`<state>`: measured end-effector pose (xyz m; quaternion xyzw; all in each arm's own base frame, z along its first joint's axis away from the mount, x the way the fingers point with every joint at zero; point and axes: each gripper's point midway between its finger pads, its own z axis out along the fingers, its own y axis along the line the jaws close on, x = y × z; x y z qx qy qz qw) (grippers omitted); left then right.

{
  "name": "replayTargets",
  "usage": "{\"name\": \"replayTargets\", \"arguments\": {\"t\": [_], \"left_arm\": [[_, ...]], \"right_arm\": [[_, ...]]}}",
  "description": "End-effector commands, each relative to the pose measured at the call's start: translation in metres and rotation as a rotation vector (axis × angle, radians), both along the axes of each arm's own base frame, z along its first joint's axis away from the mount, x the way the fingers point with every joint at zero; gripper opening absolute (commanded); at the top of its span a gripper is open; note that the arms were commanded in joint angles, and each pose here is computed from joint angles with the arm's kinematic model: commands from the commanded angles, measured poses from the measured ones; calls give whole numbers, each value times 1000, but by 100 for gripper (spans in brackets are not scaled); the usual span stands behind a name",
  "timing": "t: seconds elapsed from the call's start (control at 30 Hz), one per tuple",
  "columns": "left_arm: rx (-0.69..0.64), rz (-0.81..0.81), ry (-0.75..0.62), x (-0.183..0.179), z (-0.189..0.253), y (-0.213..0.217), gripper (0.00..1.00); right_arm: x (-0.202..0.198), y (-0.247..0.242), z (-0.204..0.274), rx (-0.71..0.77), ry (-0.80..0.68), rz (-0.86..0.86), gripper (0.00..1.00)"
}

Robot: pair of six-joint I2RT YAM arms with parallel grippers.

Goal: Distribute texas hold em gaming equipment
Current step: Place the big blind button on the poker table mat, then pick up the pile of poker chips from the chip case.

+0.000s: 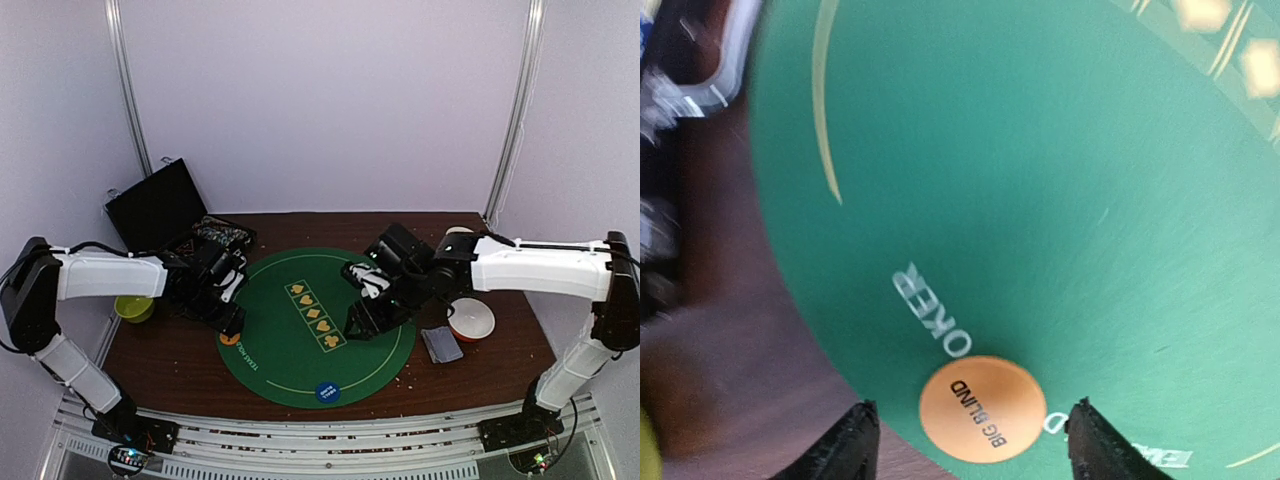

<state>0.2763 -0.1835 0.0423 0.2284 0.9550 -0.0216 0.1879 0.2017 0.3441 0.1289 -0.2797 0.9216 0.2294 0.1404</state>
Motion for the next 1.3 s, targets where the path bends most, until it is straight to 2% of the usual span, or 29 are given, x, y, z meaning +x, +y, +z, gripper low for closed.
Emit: {"name": "replayTargets", "arguments": {"t": [0.0, 0.1, 0.2, 0.33, 0.5, 0.7, 0.77, 0.83, 0.87, 0.93, 1.07, 1.2, 1.27], "left_arm": [[-110, -46, -238, 36, 80, -20, 73], [-142, -72, -338, 48, 115, -26, 77], [-179, -96, -402, 56, 140, -34, 82], [-231, -83, -453, 67, 173, -30, 90], [-240, 30, -489, 106, 210, 16, 97], [-140, 205, -318, 137, 162, 95, 98], [-29, 263, -281, 144, 140, 123, 96], [132, 314, -241, 150, 119, 149, 90], [165, 295, -206, 152, 110, 150, 85], [114, 205, -143, 152, 95, 133, 81], [77, 60, -119, 156, 81, 114, 84], [158, 52, -75, 165, 56, 122, 85], [185, 69, -64, 172, 47, 126, 79]], "right_arm": [[27, -73, 47, -143, -177, -190, 68], [38, -132, 56, -254, -204, -389, 82], [37, -157, 60, -296, -198, -481, 90], [42, -155, 73, -288, -209, -501, 98], [68, -139, 109, -241, -320, -480, 100], [87, -121, 106, -270, -383, -333, 100], [91, -123, 99, -305, -393, -289, 100], [96, -128, 91, -328, -393, -274, 100], [97, -128, 87, -324, -378, -265, 100], [100, -133, 80, -323, -356, -254, 100], [105, -143, 69, -298, -327, -262, 100], [112, -147, 61, -286, -301, -267, 100], [115, -147, 57, -288, -285, -268, 100]]}}
